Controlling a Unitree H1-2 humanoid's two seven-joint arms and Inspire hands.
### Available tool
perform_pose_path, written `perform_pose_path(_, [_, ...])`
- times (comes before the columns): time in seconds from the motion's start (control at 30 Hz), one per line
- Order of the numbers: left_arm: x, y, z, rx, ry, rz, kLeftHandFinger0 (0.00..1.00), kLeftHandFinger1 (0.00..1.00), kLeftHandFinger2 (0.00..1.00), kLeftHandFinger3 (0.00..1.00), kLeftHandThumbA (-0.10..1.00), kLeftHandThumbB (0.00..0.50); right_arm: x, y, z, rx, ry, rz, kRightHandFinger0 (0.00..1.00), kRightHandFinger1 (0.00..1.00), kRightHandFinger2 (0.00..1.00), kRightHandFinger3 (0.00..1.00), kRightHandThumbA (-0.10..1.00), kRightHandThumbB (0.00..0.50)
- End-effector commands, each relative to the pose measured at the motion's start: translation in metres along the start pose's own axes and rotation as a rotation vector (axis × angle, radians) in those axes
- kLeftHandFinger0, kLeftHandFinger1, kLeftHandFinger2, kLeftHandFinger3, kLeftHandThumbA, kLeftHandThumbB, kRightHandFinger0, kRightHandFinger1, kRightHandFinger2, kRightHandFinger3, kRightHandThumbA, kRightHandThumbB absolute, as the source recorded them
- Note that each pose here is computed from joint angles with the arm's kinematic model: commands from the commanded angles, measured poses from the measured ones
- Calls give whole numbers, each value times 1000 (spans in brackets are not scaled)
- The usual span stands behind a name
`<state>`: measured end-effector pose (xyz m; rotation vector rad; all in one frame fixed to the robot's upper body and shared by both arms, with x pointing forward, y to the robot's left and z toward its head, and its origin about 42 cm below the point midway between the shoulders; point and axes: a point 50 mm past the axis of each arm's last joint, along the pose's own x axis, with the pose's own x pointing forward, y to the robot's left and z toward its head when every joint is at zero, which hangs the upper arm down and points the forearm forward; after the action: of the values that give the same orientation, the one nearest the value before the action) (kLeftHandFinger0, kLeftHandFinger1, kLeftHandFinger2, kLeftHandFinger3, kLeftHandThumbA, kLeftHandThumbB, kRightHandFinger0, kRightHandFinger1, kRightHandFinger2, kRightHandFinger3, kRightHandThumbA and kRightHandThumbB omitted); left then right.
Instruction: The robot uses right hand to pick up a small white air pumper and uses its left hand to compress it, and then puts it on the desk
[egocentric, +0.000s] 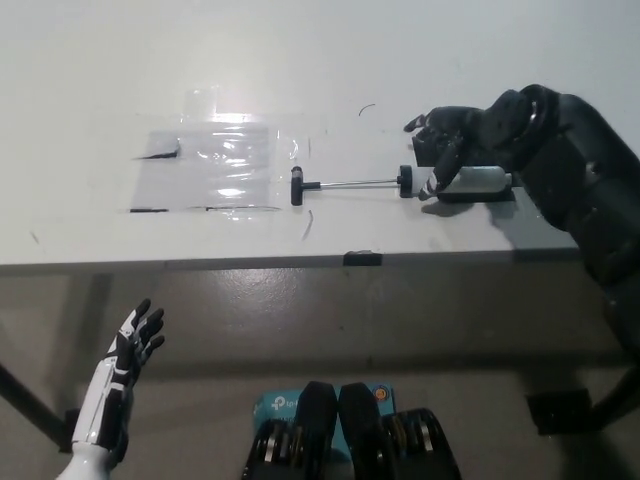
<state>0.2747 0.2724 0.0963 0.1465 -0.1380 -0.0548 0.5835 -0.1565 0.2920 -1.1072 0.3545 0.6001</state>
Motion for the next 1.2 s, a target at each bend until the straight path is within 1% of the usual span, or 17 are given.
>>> perform_pose_path(0.0, [6, 8, 13, 30, -55, -23, 1000, 1000, 1000, 1000, 1000, 68, -18, -43, 36, -109, -84, -115, 1000, 1000, 1000, 1000, 889, 353])
perform_pose_path(0.1, [6, 9, 12, 31, -57, -27, 1000, 1000, 1000, 1000, 1000, 74, -16, -41, 34, -123, -54, -121, 1000, 1000, 1000, 1000, 900, 355])
perform_pose_path(0.13, [7, 9, 14, 29, -58, -28, 1000, 1000, 1000, 1000, 1000, 69, -16, -42, 33, -129, -43, -117, 1000, 1000, 1000, 1000, 907, 350])
perform_pose_path(0.2, [7, 9, 14, 24, -53, -28, 1000, 1000, 1000, 1000, 1000, 74, -17, -43, 31, -128, -35, -102, 1000, 1000, 1000, 1000, 909, 329])
perform_pose_path(0.33, [7, 9, 15, 33, -63, -27, 1000, 1000, 1000, 1000, 1000, 66, -16, -43, 26, -156, -19, -89, 1000, 1000, 1000, 1000, 931, 317])
perform_pose_path(0.37, [7, 9, 15, 30, -65, -28, 1000, 1000, 1000, 1000, 1000, 65, -16, -43, 24, -156, -12, -93, 1000, 1000, 1000, 1000, 925, 331])
perform_pose_path(0.47, [9, 11, 18, 35, -75, -27, 1000, 1000, 1000, 1000, 1000, 57, -17, -45, 22, -137, 8, -96, 1000, 1000, 1000, 1000, 902, 340])
perform_pose_path(0.57, [9, 12, 17, 36, -75, -25, 1000, 1000, 1000, 1000, 1000, 63, -18, -47, 18, -88, 19, -81, 1000, 1000, 1000, 1000, 873, 343])
perform_pose_path(0.6, [9, 12, 17, 38, -77, -25, 1000, 1000, 1000, 1000, 1000, 67, -19, -47, 16, -87, 20, -81, 1000, 1000, 1000, 1000, 865, 335])
perform_pose_path(0.7, [10, 13, 18, 37, -80, -25, 1000, 1000, 1000, 1000, 1000, 67, -19, -47, 13, -89, 37, -89, 1000, 1000, 1000, 1000, 878, 348])
perform_pose_path(0.77, [10, 12, 18, 34, -81, -23, 1000, 1000, 1000, 1000, 1000, 53, -18, -46, 13, -98, 42, -88, 1000, 1000, 1000, 1000, 899, 327])
perform_pose_path(0.93, [9, 12, 19, 37, -82, -23, 1000, 1000, 1000, 1000, 1000, 66, -13, -37, 12, -112, 59, -85, 1000, 1000, 1000, 1000, 923, 325])
perform_pose_path(1.0, [9, 12, 19, 28, -84, -26, 1000, 1000, 1000, 1000, 1000, 69, -11, -33, 12, -113, 64, -77, 1000, 1000, 1000, 1000, 936, 317])
perform_pose_path(1.03, [9, 12, 19, 23, -83, -26, 1000, 1000, 1000, 1000, 1000, 69, -10, -31, 12, -111, 72, -75, 1000, 1000, 1000, 1000, 943, 327])
perform_pose_path(1.07, [9, 12, 19, 24, -83, -27, 1000, 1000, 1000, 1000, 1000, 64, -9, -30, 12, -124, 73, -74, 1000, 1000, 1000, 1000, 955, 325])
perform_pose_path(1.13, [9, 13, 19, 29, -83, -26, 1000, 1000, 1000, 1000, 1000, 70, -8, -27, 11, -126, 75, -73, 1000, 1000, 1000, 1000, 959, 325])
perform_pose_path(1.17, [9, 13, 19, 24, -85, -27, 1000, 1000, 1000, 1000, 1000, 71, -7, -24, 11, -131, 77, -65, 1000, 1000, 1000, 1000, 958, 337])
